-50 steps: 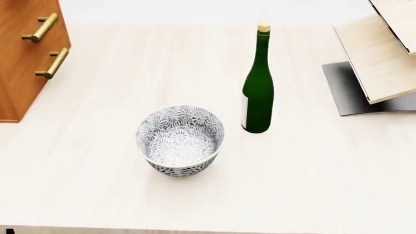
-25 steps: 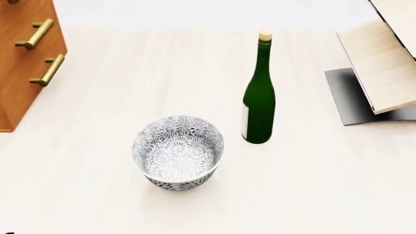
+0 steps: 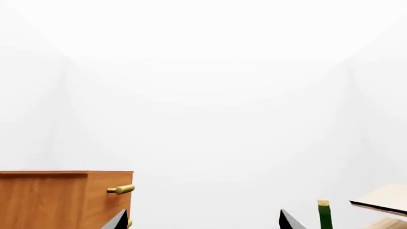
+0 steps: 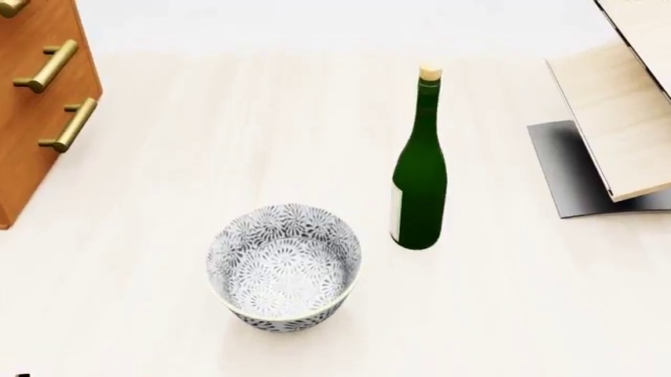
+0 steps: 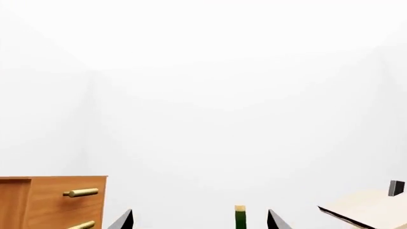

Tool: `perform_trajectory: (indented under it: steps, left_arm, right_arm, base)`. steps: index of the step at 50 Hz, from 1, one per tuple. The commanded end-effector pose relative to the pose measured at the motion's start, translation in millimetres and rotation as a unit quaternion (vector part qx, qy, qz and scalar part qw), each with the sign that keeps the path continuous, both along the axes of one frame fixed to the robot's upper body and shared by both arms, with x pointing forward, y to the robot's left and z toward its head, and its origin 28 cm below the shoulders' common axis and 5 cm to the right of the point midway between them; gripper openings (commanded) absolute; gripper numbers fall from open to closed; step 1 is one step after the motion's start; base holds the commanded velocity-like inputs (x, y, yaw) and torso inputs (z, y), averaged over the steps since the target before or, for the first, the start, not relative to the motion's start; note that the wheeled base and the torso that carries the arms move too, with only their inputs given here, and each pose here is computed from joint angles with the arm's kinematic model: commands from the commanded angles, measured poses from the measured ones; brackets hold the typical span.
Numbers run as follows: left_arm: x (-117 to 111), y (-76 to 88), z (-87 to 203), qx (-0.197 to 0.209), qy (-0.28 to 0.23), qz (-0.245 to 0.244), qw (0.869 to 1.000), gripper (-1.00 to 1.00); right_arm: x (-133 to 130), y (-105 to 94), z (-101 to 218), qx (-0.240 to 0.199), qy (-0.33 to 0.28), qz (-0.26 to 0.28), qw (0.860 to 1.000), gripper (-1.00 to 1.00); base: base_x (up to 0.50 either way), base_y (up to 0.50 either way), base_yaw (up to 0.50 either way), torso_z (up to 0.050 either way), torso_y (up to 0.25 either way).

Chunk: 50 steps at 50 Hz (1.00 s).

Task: Put the wine bottle on the wine rack.

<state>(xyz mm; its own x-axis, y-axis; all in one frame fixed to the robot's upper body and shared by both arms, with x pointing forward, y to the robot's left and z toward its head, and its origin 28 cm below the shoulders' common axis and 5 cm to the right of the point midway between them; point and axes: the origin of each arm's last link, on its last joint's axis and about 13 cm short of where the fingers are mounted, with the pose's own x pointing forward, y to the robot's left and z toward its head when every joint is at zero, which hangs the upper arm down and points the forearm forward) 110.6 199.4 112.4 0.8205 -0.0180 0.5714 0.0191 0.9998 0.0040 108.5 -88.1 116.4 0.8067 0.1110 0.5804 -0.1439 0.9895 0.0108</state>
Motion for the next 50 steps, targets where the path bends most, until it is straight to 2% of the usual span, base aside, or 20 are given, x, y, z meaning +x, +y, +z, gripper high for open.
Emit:
perform_trajectory:
  steps: [1,50]
  left_arm:
    - [0.3,-0.6,-0.8,0.002,0.001,0.001,1.000,1.00]
    - [-3.1,-2.6,-1.9,0.008,0.000,-0.003,1.000,1.00]
  right_arm:
    - [0.0,0.3,-1.2,-0.001,0.002,0.002,1.000,1.00]
    - [2.5,0.9,-4.5,-0.005,0.009,0.003,1.000,1.00]
  base:
    - [0.11,0.00,0.00,0.000,0.000]
    - [0.10,0.00,0.00,0.000,0.000]
